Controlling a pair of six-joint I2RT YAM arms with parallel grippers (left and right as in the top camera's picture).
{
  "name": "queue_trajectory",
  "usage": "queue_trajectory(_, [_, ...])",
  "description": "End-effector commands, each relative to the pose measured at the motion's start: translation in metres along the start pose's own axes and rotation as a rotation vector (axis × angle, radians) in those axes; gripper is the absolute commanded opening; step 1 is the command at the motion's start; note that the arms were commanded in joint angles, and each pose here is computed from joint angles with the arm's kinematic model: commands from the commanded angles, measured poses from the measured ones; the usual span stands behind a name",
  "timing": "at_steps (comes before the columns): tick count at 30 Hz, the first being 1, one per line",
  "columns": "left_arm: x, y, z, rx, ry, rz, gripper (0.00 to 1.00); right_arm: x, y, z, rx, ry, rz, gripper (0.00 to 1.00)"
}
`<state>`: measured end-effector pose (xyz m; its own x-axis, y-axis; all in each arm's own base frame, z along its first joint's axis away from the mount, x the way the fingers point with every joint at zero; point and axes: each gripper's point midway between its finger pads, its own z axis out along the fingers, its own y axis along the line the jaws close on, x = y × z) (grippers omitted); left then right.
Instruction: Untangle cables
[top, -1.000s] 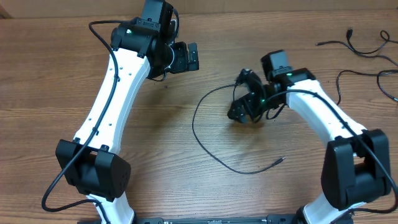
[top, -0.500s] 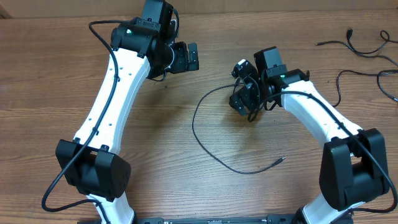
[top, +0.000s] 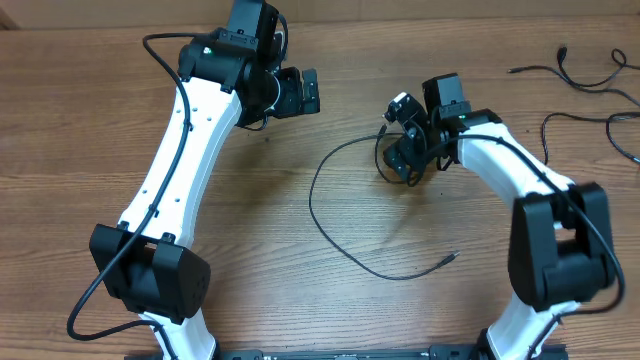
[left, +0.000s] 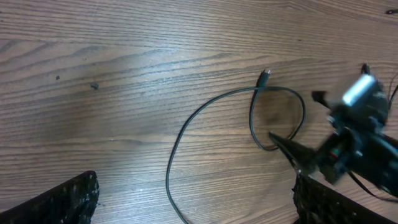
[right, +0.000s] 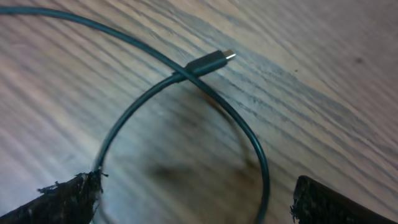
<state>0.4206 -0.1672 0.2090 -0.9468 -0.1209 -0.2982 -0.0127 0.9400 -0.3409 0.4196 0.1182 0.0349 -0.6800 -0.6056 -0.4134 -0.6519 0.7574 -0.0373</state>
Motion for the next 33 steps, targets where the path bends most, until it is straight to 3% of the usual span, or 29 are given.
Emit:
queue_trajectory(1, [-0.003,0.001,0.000,-0.005,-0.007,0.010,1.00,0.007,-0.001,0.020,-0.009,0.018,0.001,1.00])
queue_trajectory(7, [-0.003,0.002,0.000,-0.005,-0.007,0.009,1.00,0.008,-0.003,0.034,-0.009,0.018,0.004,1.00])
queue_trajectory(10, [-0.003,0.002,0.000,-0.005,-0.007,0.009,1.00,0.007,-0.004,0.035,-0.006,0.013,0.003,0.90])
queue_trajectory(12, [-0.003,0.002,0.000,-0.005,-0.007,0.009,0.99,0.007,-0.004,0.035,-0.005,0.011,0.003,0.73])
queue_trajectory(13, [-0.003,0.002,0.000,-0.005,-0.007,0.009,1.00,0.007,-0.004,0.035,-0.005,0.012,0.003,0.58])
queue_trajectory(15, [-0.003,0.002,0.000,-0.005,-0.007,0.009,1.00,0.007,-0.004,0.035,-0.005,0.013,0.025,0.46])
queue_trajectory(16, [-0.003,0.002,0.000,-0.005,-0.007,0.009,1.00,0.007,-0.004,0.035,-0.004,0.013,0.051,0.05])
queue_trajectory(25, [-0.003,0.002,0.000,-0.005,-0.007,0.009,1.00,0.003,-0.004,0.023,0.000,0.004,0.162,0.04])
queue_trajectory(33, [-0.003,0.002,0.000,-0.005,-0.007,0.009,1.00,-0.016,-0.010,-0.041,0.040,-0.085,0.268,0.04])
